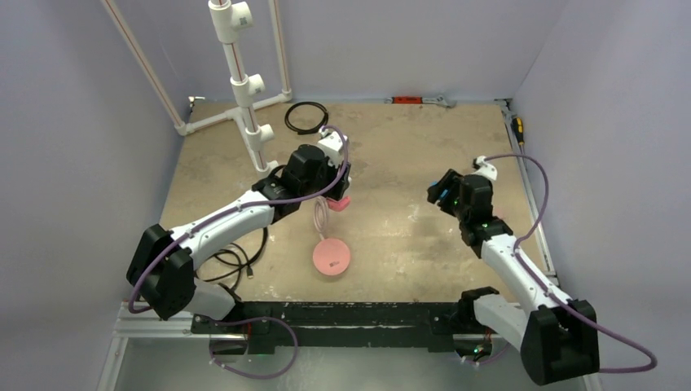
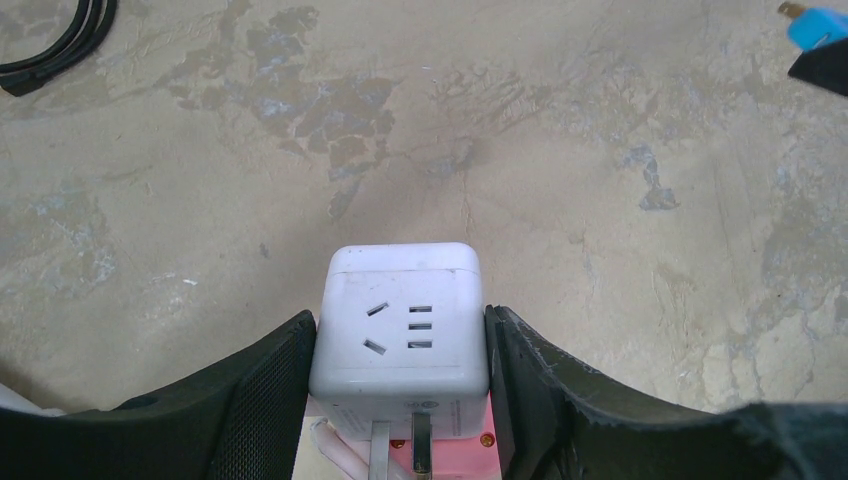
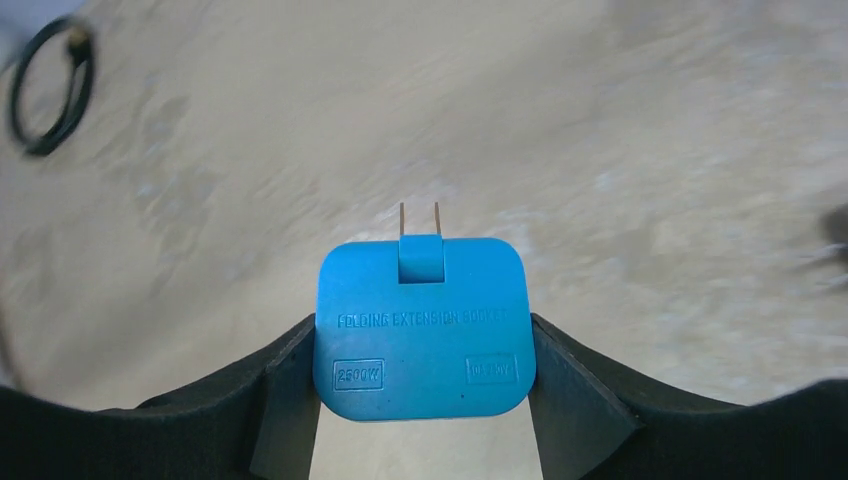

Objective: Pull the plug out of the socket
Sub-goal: Place the plug at the center of the board.

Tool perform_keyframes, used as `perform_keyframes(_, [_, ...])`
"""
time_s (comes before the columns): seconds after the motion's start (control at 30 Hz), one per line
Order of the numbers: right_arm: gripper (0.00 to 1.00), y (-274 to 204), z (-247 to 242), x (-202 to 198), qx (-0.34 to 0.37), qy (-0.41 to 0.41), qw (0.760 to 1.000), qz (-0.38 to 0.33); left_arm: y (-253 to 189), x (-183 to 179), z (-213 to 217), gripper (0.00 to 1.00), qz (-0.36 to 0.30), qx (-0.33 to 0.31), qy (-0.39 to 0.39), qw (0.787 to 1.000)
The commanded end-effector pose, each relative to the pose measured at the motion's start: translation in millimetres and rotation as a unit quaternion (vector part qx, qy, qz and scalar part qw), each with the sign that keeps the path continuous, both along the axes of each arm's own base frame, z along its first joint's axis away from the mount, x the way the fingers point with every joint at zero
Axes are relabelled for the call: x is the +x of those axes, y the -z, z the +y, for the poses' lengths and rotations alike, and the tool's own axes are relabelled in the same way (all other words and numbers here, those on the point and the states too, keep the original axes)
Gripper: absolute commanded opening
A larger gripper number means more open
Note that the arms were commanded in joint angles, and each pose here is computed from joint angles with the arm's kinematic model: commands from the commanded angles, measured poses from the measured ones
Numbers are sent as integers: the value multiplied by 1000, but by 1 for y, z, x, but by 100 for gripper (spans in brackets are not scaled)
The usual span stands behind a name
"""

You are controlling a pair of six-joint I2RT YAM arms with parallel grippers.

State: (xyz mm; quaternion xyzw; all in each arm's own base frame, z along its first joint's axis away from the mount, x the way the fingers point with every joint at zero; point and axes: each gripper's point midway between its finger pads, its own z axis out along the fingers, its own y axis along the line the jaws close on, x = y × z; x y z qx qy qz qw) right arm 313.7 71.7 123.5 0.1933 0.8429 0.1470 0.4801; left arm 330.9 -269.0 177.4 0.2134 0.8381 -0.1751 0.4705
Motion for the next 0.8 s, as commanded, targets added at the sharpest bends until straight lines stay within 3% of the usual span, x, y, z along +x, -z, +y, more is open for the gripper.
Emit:
perform_keyframes(0.0, [0,-8,-68,18,-48,131,990,6,-35,6,-11,0,-39,-51,3,998])
perform_keyframes(0.17, [0,13,-121,23,-56,212,975,42,-41,4,-10,0,-42,-59,3,997])
perform_keyframes(0.4, [0,28,-151,19,-55,276,958,49,-37,2,-15,0,-32,-66,9,997])
perform_keyframes(0.77, [2,63,-148,27,7,229,970,85,-20,3,-21,0,-9,-61,16,998])
